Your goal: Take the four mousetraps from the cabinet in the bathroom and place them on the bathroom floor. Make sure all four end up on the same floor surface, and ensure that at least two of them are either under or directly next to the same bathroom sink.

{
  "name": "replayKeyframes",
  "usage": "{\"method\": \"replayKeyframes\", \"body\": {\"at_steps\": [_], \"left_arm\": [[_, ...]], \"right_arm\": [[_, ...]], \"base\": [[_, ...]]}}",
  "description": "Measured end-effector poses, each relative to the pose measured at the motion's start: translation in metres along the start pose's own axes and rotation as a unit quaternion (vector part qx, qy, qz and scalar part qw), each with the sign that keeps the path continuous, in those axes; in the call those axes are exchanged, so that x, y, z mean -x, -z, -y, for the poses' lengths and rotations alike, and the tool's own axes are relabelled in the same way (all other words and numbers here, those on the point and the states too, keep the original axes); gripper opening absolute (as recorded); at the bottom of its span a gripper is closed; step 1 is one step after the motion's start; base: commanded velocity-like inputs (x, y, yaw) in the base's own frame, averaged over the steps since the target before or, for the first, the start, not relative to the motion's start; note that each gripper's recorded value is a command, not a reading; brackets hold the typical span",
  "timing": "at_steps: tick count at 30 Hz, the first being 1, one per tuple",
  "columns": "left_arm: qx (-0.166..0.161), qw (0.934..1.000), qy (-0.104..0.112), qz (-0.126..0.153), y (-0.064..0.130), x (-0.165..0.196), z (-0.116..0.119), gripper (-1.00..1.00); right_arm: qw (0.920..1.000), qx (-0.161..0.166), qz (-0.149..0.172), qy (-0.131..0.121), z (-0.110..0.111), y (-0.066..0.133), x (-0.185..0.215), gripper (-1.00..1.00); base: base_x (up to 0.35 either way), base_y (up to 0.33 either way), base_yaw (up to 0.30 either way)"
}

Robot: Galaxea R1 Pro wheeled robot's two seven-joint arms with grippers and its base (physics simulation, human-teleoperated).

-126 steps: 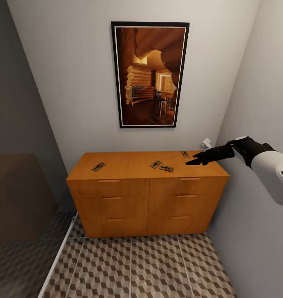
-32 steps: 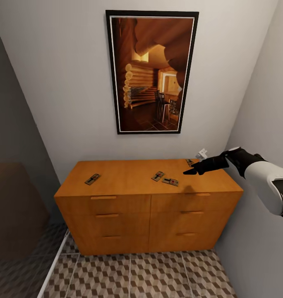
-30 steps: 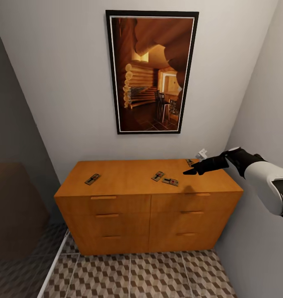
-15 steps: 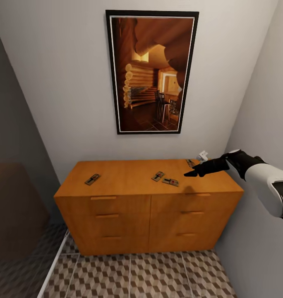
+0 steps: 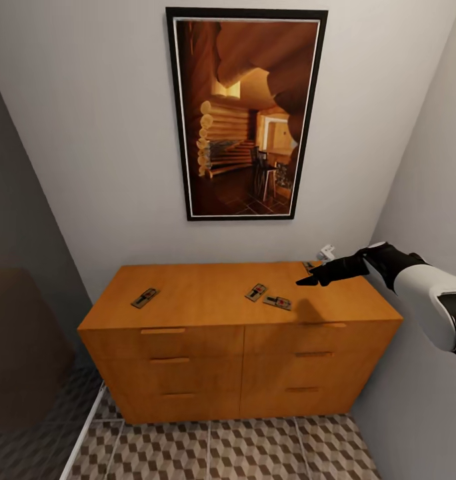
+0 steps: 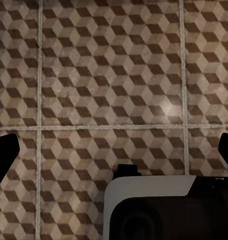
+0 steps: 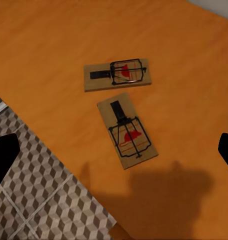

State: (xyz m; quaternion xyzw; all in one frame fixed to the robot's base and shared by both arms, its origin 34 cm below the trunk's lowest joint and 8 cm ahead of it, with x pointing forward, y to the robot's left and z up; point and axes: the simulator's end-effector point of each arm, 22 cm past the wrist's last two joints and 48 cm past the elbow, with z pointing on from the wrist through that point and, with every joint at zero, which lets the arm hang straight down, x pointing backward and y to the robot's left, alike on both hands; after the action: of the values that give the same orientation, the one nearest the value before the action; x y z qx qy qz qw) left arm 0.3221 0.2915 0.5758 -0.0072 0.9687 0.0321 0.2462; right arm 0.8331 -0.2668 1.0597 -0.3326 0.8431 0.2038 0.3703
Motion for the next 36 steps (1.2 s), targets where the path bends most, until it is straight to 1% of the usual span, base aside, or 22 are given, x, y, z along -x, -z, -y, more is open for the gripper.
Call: {"method": "replayKeyframes", "body": {"at_steps": [10, 15, 21, 27, 36], "left_arm": [[0.000, 1.0000, 0.000, 0.000, 0.000, 0.000, 0.000, 1.00], [0.000, 1.0000, 0.000, 0.000, 0.000, 0.000, 0.000, 1.00], [0.000, 1.0000, 0.000, 0.000, 0.000, 0.000, 0.000, 1.00], [0.000, 1.0000, 0.000, 0.000, 0.000, 0.000, 0.000, 1.00], [-0.001, 1.0000, 0.000, -0.001, 0.000, 0.000, 0.000, 1.00]], "right_arm": [[1.0000, 0.004, -0.002, -0.002, -0.003, -0.004, -0.003, 1.00], [0.9998, 0.015, -0.012, -0.008, -0.014, -0.017, -0.018, 1.00], [0.9995, 0.026, -0.015, -0.007, -0.024, -0.027, -0.021, 1.00], [0.9994, 0.029, -0.016, -0.007, -0.027, -0.030, -0.021, 1.00], [0.9995, 0.026, -0.016, -0.008, -0.025, -0.028, -0.022, 1.00]], "base": [[0.007, 0.000, 0.000], [0.000, 0.000, 0.000], [0.000, 0.000, 0.000], [0.000, 0.000, 0.000], [0.000, 0.000, 0.000]]}}
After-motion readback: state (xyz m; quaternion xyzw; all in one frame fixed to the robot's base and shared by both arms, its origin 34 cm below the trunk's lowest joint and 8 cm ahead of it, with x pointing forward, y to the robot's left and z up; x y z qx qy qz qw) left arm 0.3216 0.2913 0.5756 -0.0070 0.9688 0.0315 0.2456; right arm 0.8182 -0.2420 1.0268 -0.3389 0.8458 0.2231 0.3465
